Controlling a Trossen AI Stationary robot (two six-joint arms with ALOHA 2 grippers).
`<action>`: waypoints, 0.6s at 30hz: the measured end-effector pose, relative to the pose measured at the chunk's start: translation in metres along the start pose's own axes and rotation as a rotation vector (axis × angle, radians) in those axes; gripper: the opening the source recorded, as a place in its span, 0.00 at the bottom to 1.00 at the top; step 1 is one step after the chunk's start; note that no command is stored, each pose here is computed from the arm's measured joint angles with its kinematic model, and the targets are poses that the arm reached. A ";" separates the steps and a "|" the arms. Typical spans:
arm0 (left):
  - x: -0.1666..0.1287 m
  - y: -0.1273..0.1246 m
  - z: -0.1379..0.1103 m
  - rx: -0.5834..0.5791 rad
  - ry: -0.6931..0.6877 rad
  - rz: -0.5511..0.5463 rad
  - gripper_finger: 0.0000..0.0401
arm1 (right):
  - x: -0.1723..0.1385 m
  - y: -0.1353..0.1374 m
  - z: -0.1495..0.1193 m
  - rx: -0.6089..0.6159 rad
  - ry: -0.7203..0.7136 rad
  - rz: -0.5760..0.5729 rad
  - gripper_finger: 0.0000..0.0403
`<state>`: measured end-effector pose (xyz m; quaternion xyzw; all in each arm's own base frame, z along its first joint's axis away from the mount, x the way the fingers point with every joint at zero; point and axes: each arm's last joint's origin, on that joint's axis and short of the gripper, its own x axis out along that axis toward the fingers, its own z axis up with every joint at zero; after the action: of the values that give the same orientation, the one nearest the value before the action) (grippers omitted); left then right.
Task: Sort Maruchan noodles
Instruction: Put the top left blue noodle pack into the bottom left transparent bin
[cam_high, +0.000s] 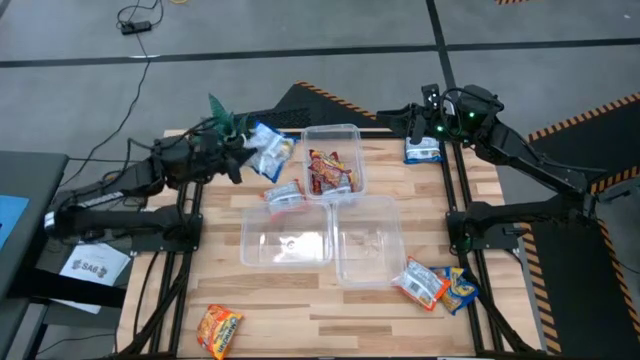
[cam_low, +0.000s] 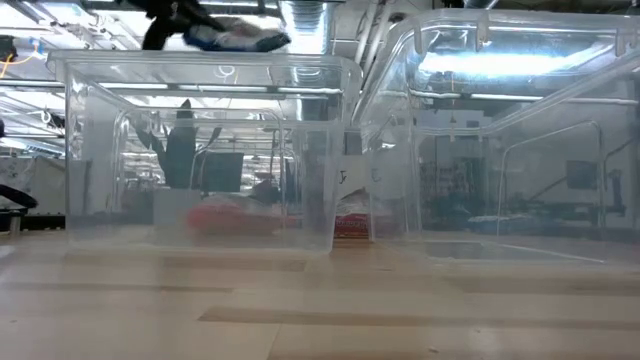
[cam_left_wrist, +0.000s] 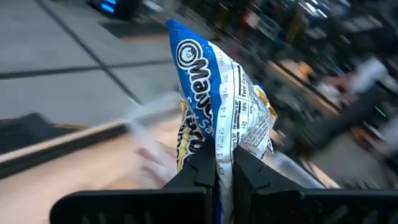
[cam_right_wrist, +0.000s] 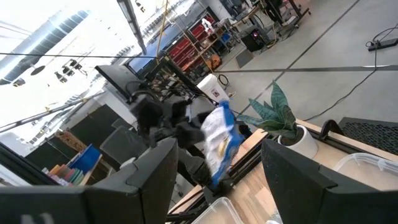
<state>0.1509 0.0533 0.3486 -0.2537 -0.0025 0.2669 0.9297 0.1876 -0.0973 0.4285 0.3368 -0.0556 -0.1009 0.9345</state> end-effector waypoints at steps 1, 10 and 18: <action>0.005 -0.007 -0.001 0.006 0.040 -0.046 0.00 | 0.000 0.000 0.000 0.000 0.000 0.000 0.63; 0.009 -0.062 -0.053 -0.012 0.559 -0.383 0.00 | 0.000 -0.002 -0.002 0.008 0.022 -0.019 0.63; -0.002 -0.074 -0.094 0.093 0.660 -0.152 0.00 | 0.000 -0.003 -0.004 0.013 0.035 -0.030 0.63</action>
<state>0.1992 -0.0462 0.3021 -0.2828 0.2915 0.1002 0.9083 0.1877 -0.0974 0.4239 0.3452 -0.0349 -0.1087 0.9316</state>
